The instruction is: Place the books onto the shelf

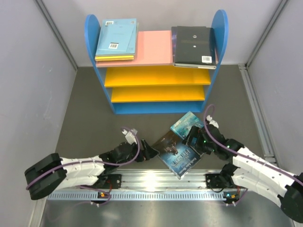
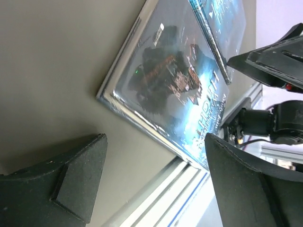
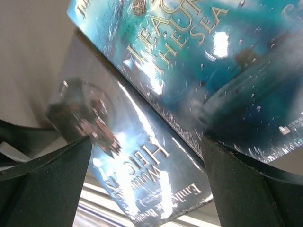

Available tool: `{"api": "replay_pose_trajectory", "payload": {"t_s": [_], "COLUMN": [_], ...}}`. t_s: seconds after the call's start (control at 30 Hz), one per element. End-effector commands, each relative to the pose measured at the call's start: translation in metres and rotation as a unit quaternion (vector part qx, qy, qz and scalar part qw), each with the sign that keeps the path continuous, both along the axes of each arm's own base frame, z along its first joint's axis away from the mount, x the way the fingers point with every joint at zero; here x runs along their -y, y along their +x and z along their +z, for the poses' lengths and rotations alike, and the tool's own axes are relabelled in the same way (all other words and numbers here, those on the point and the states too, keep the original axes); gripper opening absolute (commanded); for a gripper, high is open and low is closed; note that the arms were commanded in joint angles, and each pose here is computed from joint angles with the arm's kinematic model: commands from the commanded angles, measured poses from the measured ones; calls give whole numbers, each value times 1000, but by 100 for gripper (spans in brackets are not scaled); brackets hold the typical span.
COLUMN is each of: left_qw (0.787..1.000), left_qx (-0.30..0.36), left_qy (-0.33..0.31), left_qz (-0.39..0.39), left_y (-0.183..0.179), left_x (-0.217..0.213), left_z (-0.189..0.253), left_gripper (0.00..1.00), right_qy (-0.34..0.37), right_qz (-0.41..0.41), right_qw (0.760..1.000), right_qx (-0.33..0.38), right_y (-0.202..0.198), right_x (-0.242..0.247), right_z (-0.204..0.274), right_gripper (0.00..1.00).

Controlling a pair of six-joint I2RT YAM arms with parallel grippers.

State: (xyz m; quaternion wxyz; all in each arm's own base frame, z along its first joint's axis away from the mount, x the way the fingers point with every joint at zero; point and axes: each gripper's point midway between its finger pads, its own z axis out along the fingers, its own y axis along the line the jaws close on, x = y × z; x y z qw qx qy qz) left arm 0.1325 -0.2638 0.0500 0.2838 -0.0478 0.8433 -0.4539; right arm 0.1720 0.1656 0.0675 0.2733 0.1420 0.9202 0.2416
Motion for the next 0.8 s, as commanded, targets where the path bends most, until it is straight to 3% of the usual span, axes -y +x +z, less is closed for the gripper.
{"api": "replay_pose_trajectory", "payload": {"t_s": [0.0,0.37,0.5,0.77], "left_qw": [999,999,999,999], "left_qx": [-30,-33,-37,-38], "left_qy": [-20,4,11,13], "left_qz": [-6,-20,-22,-25], "left_y": [-14,-12,-12,-13], "left_x": [-6,6,9,10], "left_z": [-6,-18,-22,-22], "left_gripper": [89,88,87,86], "right_qy": [40,-20,-143,-193], "right_qz": [37,54,12,-11], "right_qw": [998,995,987,980], "right_qx": [-5,-77,-67,-36], "right_y": [-18,-57,-48,-17], "right_x": [-22,-11,29,26], "right_z": [-2,-53,-57,-40], "right_gripper": [100,100,100,100]}}
